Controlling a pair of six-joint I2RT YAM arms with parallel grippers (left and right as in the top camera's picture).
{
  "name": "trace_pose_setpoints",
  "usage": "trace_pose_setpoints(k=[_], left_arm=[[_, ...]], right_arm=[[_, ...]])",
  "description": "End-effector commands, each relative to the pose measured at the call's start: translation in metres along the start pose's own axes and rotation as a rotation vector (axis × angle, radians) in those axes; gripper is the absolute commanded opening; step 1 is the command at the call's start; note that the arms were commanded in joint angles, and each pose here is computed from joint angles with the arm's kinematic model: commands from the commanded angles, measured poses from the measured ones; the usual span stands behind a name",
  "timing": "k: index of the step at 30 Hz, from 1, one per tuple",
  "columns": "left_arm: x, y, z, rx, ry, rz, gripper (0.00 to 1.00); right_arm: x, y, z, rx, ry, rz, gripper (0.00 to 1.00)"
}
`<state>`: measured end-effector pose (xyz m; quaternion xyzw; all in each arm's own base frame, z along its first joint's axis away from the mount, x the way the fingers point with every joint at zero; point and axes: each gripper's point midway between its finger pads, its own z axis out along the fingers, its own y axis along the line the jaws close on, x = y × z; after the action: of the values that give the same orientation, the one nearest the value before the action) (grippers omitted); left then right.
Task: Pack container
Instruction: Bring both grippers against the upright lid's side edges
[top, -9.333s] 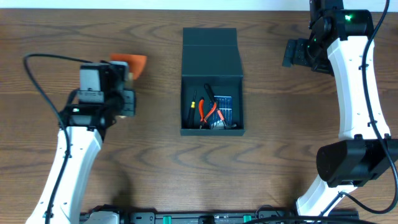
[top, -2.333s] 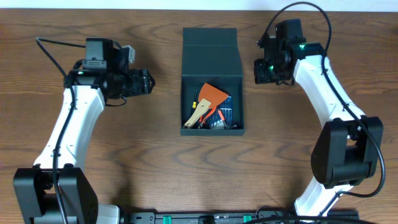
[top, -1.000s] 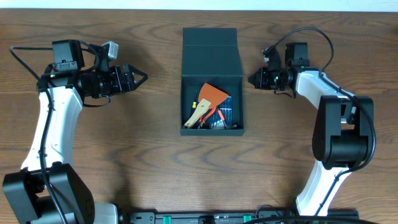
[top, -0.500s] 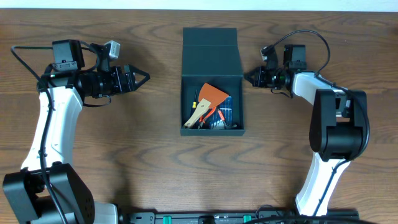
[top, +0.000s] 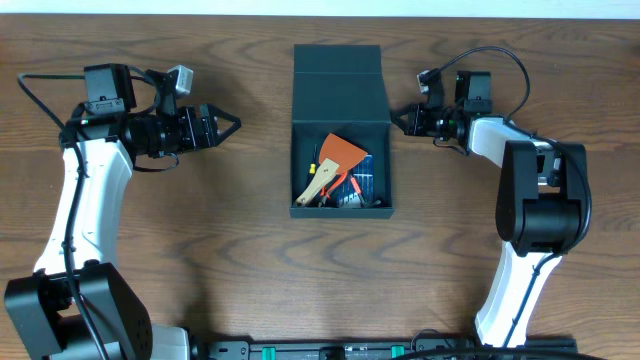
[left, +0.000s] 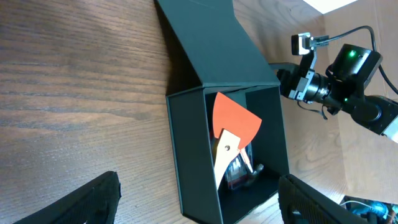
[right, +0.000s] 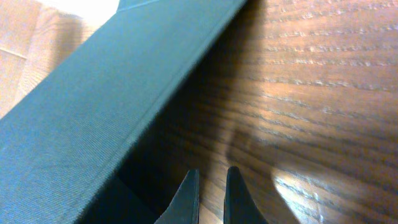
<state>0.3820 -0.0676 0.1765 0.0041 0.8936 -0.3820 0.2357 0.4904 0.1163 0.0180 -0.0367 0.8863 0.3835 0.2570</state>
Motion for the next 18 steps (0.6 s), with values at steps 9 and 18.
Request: trace_pose_setpoints(k=[9, 18], left_arm=[[-0.003, -0.002, -0.001, 0.015, -0.004, 0.012, 0.79], [0.002, 0.031, 0.017, -0.055, 0.037, -0.078, 0.79]], right_arm=[[0.013, 0.001, 0.014, -0.109, 0.023, 0.028, 0.01], [0.018, -0.002, 0.018, -0.123, 0.034, 0.052, 0.01]])
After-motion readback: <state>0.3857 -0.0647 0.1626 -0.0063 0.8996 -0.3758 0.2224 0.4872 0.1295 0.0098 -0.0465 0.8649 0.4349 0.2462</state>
